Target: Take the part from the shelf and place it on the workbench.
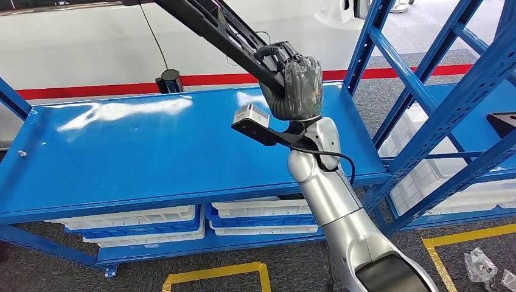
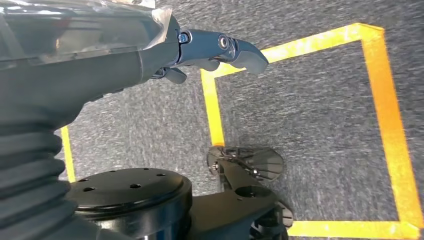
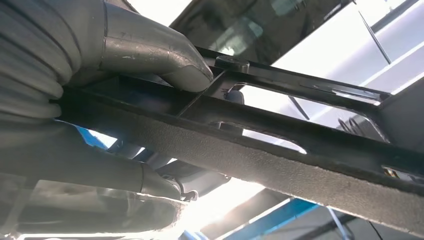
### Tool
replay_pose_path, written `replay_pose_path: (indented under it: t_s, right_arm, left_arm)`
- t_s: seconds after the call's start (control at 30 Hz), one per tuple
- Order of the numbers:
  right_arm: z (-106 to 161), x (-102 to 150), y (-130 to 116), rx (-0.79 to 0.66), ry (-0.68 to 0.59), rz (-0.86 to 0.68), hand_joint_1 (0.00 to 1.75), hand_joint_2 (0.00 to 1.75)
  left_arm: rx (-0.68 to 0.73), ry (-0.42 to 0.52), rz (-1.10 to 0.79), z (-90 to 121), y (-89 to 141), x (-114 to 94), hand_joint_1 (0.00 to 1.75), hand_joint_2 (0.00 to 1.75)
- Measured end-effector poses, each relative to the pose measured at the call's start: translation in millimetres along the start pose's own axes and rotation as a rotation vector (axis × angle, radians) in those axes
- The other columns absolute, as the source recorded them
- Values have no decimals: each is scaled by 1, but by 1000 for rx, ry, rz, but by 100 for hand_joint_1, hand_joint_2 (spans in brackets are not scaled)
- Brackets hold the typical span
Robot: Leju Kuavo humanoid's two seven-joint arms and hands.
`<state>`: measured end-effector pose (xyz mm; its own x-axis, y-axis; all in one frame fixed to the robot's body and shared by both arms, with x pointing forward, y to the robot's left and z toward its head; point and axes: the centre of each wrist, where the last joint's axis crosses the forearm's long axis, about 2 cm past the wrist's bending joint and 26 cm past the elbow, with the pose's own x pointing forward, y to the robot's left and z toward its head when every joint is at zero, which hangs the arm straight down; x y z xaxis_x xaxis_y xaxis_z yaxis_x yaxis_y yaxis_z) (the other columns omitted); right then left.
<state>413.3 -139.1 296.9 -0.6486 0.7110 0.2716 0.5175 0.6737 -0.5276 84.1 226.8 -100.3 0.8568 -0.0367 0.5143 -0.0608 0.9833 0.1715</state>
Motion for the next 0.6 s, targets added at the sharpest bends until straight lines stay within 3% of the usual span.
replay_pose_path:
  t_s: [0.6]
  right_arm:
    - [38,-3,-10,-88,12,-10,175,175]
  left_arm:
    - [-18,-11,12,0,-1,1,0,175]
